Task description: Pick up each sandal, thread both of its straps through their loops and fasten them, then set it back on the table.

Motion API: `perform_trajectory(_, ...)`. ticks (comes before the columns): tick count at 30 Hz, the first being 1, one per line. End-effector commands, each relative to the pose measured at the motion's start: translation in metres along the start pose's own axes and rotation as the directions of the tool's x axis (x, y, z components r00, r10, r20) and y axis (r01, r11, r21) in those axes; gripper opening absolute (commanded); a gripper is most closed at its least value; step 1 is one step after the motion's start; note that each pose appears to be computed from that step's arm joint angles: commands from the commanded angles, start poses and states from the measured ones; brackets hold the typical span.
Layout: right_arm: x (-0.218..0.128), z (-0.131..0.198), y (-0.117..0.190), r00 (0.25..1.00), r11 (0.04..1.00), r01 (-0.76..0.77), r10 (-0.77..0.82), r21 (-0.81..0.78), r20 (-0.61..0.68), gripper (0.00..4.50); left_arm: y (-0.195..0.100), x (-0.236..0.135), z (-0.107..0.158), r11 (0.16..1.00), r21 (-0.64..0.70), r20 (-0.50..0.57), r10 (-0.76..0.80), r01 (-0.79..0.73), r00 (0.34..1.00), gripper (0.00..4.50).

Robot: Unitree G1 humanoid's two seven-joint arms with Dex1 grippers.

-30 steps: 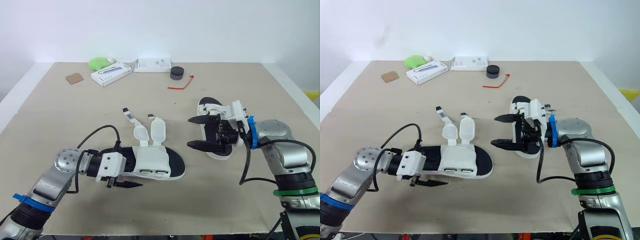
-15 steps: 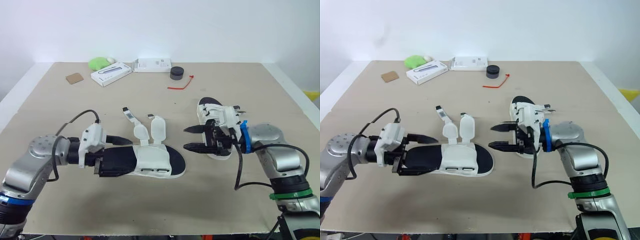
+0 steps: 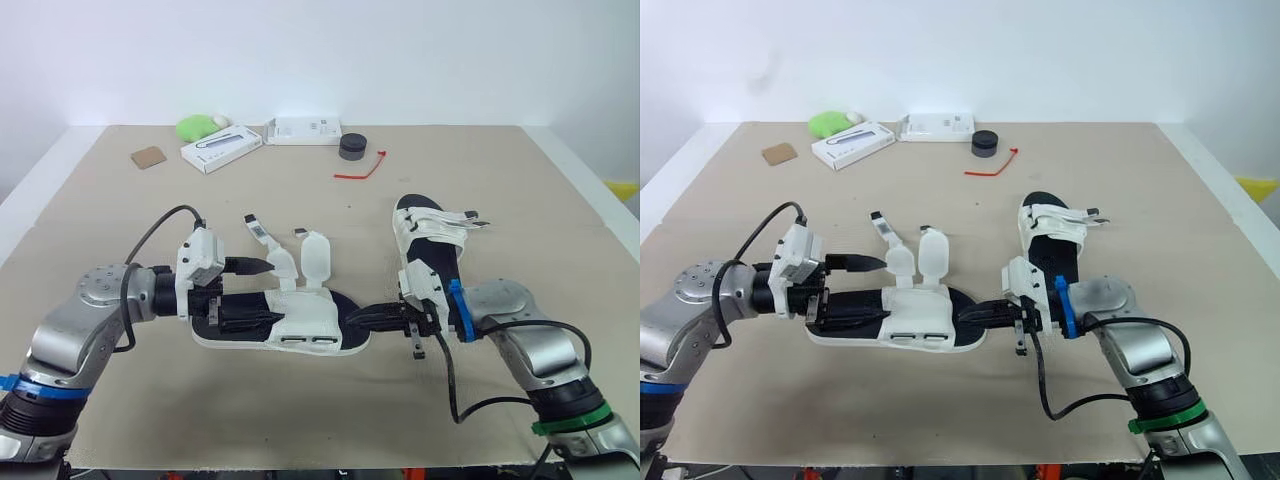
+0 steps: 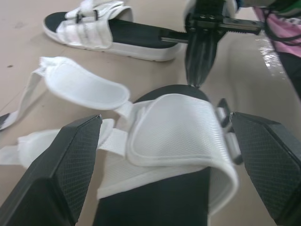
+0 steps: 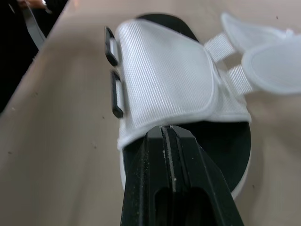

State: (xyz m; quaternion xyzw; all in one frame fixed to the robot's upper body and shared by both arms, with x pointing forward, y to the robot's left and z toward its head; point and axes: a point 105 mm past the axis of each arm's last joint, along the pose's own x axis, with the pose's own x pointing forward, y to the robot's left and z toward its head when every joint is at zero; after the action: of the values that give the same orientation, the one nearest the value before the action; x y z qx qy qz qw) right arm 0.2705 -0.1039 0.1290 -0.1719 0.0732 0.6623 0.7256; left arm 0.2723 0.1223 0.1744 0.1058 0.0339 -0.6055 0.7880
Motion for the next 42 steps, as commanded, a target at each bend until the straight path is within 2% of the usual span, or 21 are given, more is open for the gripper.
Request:
perform_trajectory(1,0.003,0.003,-0.004,1.000,0.999,0.013,-0.014,-0.049,-0.018,0.11,0.007,-0.002,0.006,0.999,-0.025,0.025,0.029,-0.028,0.999,4.50)
perform_trajectory(5,0.008,0.001,-0.005,1.000,0.998,0.015,-0.016,-0.054,-0.018,0.11,0.014,-0.005,0.008,0.994,-0.089,0.051,0.069,-0.064,0.996,4.50)
perform_trajectory(13,0.013,-0.007,-0.003,0.999,0.998,0.005,-0.008,-0.061,-0.048,0.11,0.011,-0.004,0.004,0.992,-0.111,0.036,0.069,-0.065,0.997,4.50)
perform_trajectory(15,0.013,-0.010,-0.002,0.998,0.998,0.001,-0.006,-0.070,-0.059,0.11,0.014,-0.007,0.002,0.983,-0.165,0.038,0.086,-0.079,0.996,4.50)
perform_trajectory(17,0.013,-0.012,-0.002,0.998,0.996,-0.003,-0.003,-0.084,-0.068,0.11,0.024,-0.014,0.001,0.956,-0.273,0.048,0.123,-0.106,0.991,4.50)
perform_trajectory(20,0.013,-0.009,-0.005,0.998,0.996,0.003,-0.009,-0.094,-0.061,0.11,0.034,-0.022,-0.006,0.894,-0.430,0.022,0.153,-0.129,0.988,4.50)
perform_trajectory(26,0.013,-0.007,-0.008,0.998,0.994,0.007,-0.014,-0.112,-0.059,0.11,0.045,-0.011,-0.006,0.783,-0.609,0.028,0.183,-0.128,0.983,4.50)
perform_trajectory(30,0.014,-0.005,-0.007,0.998,0.993,0.004,-0.010,-0.116,-0.054,0.11,0.051,0.000,-0.010,0.650,-0.751,0.011,0.189,-0.117,0.982,4.50)
perform_trajectory(34,0.014,-0.003,-0.008,0.999,0.993,0.004,-0.010,-0.121,-0.054,0.11,0.061,0.007,-0.019,0.550,-0.821,-0.029,0.227,-0.152,0.974,4.50)
perform_trajectory(39,0.014,-0.001,-0.009,0.999,0.992,0.005,-0.012,-0.127,-0.053,0.11,0.072,0.019,-0.021,0.448,-0.886,-0.003,0.256,-0.121,0.967,4.50)
perform_trajectory(42,0.014,-0.001,-0.009,0.998,0.991,0.003,-0.010,-0.133,-0.055,0.11,0.093,0.023,-0.020,0.367,-0.924,0.025,0.333,-0.105,0.942,4.50)
